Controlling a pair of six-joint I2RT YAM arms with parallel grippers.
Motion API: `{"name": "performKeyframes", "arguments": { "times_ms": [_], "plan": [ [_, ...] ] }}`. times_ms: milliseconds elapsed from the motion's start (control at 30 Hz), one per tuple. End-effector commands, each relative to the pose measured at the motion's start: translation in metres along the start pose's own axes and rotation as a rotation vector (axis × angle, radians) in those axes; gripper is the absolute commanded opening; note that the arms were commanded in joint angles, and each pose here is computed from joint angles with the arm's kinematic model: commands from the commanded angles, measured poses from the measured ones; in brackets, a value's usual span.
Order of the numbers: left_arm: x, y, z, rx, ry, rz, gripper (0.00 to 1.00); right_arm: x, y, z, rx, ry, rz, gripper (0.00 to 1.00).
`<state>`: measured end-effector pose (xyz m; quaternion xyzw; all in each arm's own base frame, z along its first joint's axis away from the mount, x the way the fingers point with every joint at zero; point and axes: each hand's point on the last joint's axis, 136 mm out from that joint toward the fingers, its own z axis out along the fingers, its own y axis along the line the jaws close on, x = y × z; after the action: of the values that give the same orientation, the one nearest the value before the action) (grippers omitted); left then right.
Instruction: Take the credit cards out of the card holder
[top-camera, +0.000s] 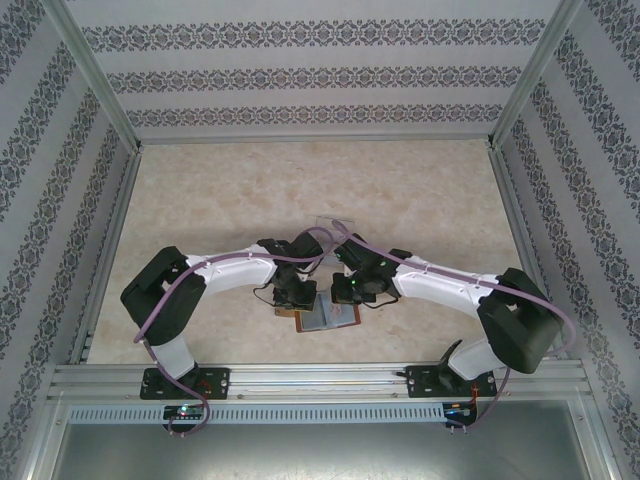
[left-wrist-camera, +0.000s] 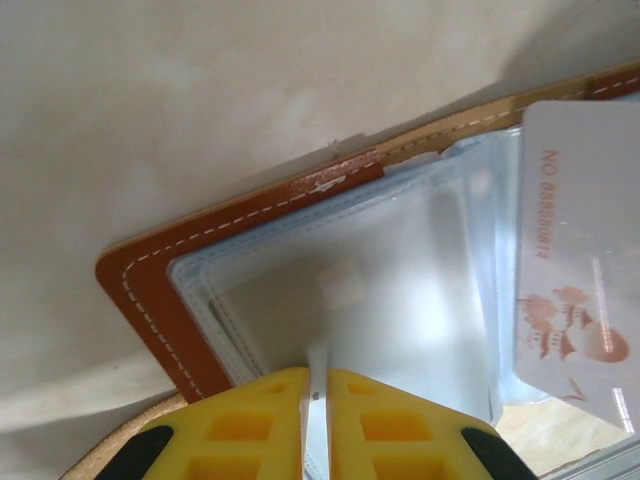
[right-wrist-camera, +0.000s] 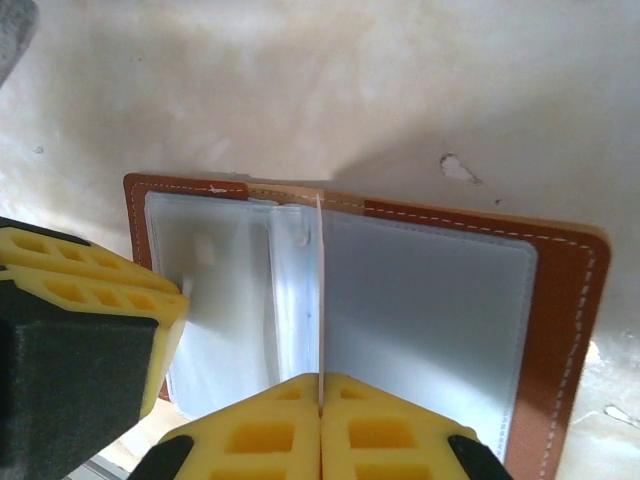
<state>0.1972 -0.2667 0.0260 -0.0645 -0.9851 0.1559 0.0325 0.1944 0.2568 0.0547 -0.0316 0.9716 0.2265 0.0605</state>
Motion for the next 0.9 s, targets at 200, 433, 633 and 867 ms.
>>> {"name": "performKeyframes", "arguments": {
  "times_ms": [200,433,633,867],
  "plan": [
    [0.003,0.004,-0.025,-0.055,-0.035,0.032,0.16,-0.007,-0.008,-0.023,0.034,-0.054,-0.023,0.08],
    [-0.001,0.009,-0.033,-0.06,-0.063,0.02,0.16,-0.018,-0.008,-0.039,0.059,-0.056,-0.16,0.02],
    [-0.004,0.017,-0.04,-0.057,-0.094,0.001,0.16,-0.025,-0.001,-0.043,0.058,-0.011,-0.432,0.05],
    [0.001,0.034,-0.041,-0.051,-0.096,-0.028,0.16,-0.033,0.003,-0.043,0.051,0.086,-0.761,0.05]
  ]
}}
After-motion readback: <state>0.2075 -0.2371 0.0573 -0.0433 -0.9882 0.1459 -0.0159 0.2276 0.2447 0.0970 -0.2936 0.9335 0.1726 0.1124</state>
